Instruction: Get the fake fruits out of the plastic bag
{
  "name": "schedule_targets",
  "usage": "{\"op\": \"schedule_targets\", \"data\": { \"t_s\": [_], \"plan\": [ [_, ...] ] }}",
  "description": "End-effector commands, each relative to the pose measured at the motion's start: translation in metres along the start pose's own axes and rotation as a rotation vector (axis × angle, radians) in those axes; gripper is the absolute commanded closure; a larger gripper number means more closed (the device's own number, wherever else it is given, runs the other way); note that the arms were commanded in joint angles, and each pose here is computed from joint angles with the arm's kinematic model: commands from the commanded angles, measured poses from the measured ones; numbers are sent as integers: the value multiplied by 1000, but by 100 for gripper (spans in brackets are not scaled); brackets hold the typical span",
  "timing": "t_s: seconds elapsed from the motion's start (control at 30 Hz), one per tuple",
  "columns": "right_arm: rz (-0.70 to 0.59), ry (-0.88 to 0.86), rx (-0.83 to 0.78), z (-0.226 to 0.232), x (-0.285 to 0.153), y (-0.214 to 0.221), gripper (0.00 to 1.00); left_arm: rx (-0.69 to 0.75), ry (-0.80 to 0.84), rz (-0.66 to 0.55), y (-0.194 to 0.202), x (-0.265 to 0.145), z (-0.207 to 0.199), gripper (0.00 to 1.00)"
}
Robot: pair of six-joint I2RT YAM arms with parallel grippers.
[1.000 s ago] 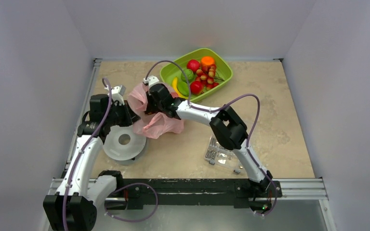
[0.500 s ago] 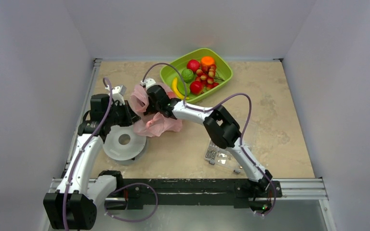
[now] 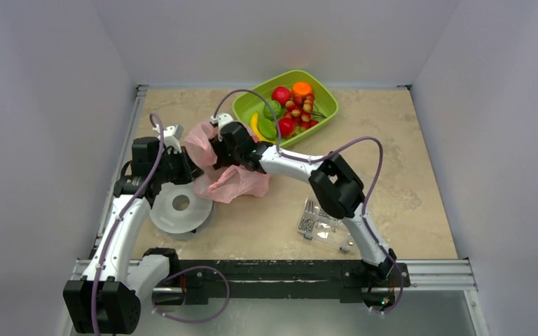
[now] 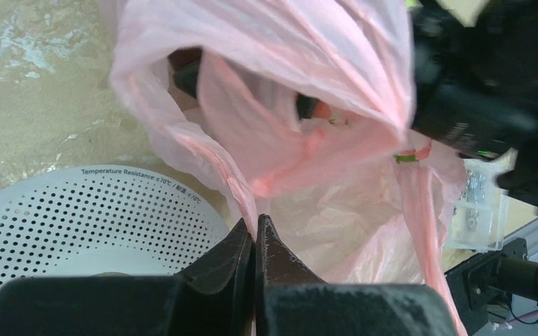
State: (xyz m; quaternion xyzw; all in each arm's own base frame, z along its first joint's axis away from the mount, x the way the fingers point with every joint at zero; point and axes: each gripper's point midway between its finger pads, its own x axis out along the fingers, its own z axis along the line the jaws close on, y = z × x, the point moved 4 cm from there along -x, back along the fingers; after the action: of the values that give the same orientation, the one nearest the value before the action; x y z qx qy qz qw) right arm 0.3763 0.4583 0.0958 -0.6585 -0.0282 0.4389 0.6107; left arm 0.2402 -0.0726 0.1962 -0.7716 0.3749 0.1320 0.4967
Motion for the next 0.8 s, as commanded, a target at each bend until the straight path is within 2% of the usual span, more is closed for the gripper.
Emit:
{"op": "schedule_targets", "data": {
  "t_s": [0.0, 0.23, 0.37, 0.53, 0.6, 0.77],
  "plan": [
    [-105, -78, 54, 8, -50, -58, 84, 44, -16, -42, -6, -2, 2, 100],
    [5, -196, 94, 10, -86, -49, 92, 63, -42, -79, -8, -5, 4, 100],
    [42, -311, 109, 17, -114, -52, 92, 72, -54, -91, -8, -7, 5, 100],
    [68, -552, 160, 29, -155, -69, 94, 84, -66, -88, -7, -6, 5, 100],
    [86, -624, 155, 36, -166, -69, 92, 87, -67, -89, -7, -7, 4, 100],
    [148, -718, 117, 44, -186, -71, 92, 88, -67, -91, -7, -7, 4, 100]
  ]
}}
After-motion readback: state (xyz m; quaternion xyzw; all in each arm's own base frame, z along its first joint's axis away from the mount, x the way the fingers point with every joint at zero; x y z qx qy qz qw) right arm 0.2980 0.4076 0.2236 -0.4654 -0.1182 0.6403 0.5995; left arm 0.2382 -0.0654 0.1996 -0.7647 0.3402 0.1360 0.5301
